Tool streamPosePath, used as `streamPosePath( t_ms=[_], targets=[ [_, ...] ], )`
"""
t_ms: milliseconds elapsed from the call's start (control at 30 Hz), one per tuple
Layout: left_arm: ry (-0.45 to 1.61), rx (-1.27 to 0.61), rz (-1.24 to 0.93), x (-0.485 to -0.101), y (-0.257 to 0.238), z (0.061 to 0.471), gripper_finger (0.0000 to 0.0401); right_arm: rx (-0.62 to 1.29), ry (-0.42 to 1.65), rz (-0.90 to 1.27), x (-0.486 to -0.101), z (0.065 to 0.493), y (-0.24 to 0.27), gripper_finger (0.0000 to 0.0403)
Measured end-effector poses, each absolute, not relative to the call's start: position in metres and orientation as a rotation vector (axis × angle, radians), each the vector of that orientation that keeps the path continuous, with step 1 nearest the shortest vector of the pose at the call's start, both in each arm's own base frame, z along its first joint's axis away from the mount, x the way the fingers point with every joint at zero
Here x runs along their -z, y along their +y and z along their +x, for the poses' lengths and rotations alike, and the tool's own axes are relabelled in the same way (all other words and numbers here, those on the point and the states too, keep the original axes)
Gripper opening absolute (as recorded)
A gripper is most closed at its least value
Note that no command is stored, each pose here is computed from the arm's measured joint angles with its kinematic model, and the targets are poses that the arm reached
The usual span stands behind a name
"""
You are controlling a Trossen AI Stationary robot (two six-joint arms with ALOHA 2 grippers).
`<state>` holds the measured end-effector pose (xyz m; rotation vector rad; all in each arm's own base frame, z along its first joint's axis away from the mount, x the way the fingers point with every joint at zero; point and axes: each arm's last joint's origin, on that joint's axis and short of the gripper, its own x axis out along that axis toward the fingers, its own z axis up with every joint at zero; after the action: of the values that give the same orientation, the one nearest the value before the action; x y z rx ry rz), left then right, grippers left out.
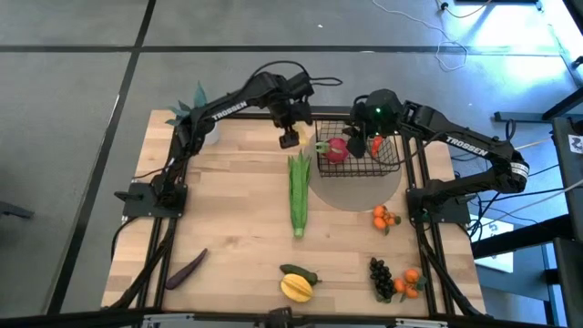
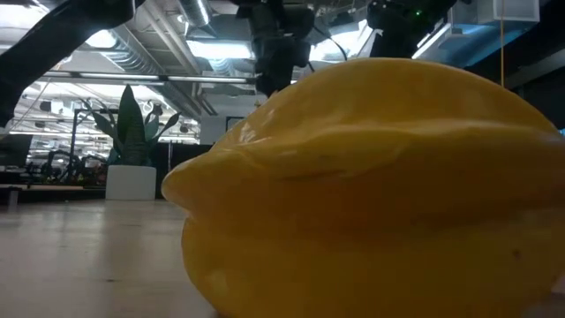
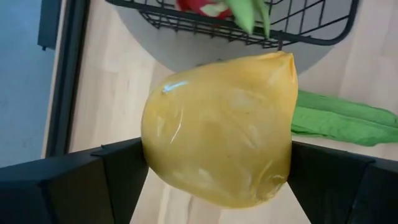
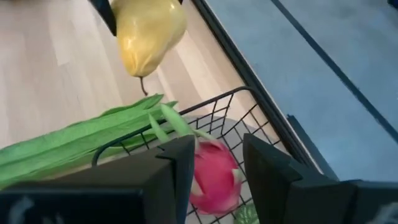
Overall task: Build produce basket
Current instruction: Put the pear into the black wire basket
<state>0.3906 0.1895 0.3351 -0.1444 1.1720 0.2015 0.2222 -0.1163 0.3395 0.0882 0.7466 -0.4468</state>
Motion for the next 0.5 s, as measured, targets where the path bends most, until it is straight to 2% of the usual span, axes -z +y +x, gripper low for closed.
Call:
streamPosePath(
  t_ms=[200, 500],
  targets=[
    [1.152, -0.182, -0.121, -0.336, 0.178, 0.398, 0.0302, 0.417, 0.761, 0.029, -0.34, 0.221, -0.115, 0.0126],
    [1.026, -0.192, -0.082, -0.353, 0.169, 0.405, 0.0302, 0.073, 0.706, -0.075, -0.345, 0.222, -0.098, 0.0126]
  ],
)
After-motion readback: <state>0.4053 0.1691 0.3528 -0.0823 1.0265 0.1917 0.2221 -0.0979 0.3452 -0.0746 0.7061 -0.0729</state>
